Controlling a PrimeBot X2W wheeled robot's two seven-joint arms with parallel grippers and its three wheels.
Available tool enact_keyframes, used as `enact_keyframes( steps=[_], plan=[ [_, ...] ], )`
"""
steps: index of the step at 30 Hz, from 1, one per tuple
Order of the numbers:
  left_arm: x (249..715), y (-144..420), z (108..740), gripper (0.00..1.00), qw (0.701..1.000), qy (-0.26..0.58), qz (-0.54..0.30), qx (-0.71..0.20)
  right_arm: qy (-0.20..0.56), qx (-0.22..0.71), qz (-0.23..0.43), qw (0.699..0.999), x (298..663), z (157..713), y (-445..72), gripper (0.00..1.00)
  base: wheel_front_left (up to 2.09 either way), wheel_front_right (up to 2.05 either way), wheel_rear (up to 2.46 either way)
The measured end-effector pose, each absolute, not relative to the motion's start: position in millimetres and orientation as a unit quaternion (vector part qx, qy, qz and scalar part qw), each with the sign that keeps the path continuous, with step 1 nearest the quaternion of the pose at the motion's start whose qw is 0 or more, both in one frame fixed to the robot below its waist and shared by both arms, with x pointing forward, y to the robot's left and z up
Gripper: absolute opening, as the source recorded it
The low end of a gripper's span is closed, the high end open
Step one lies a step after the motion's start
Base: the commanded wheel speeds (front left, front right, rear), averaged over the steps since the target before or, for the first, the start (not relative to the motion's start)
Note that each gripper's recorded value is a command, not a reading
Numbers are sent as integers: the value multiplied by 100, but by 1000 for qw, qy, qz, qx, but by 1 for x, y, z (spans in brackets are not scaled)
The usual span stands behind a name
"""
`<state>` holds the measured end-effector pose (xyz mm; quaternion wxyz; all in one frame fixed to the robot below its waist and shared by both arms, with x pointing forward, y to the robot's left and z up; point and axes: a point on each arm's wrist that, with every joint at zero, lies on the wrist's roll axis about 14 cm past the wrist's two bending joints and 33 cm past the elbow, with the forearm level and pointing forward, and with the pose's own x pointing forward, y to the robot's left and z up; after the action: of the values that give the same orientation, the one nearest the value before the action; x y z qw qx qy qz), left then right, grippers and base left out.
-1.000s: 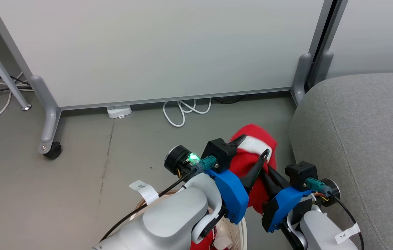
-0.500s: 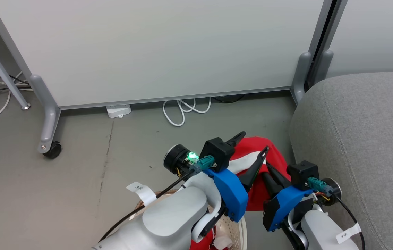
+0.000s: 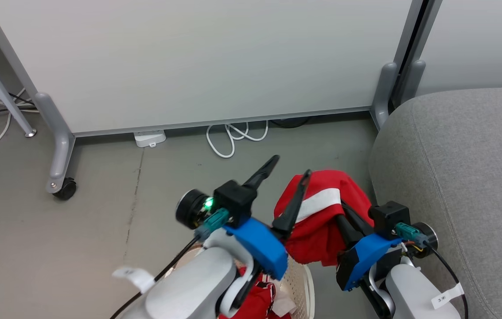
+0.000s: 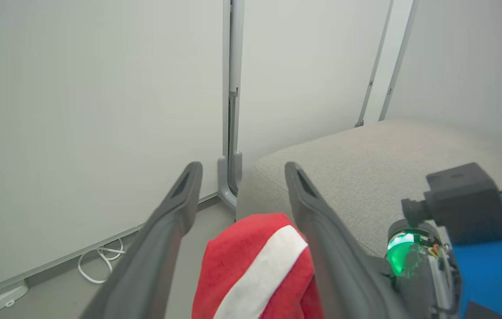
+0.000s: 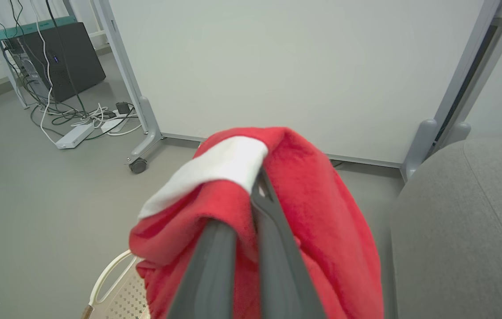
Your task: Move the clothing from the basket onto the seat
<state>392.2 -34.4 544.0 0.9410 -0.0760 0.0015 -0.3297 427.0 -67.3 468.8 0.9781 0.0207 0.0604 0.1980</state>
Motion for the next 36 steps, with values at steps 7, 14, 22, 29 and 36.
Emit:
enact_keyframes(
  steps=[7, 14, 22, 29, 36],
  plan=[
    [383, -7, 536, 100, 952, -12, -292, -88, 56, 20, 196, 979, 428, 471, -69, 0, 0, 0, 0],
    [380, 11, 526, 100, 959, -12, -267, -93, 47, 28, 191, 980, 428, 478, -71, 0, 0, 0, 0],
    [375, 31, 503, 100, 967, 11, -237, -91, 40, 33, 190, 980, 427, 483, -72, 0, 0, 0, 0],
    [370, 46, 489, 100, 973, 26, -208, -102, 40, 36, 188, 981, 426, 483, -73, 0, 0, 0, 0],
    [372, 50, 488, 100, 974, 22, -203, -97, 40, 37, 188, 981, 426, 483, -73, 0, 0, 0, 0]
  ],
)
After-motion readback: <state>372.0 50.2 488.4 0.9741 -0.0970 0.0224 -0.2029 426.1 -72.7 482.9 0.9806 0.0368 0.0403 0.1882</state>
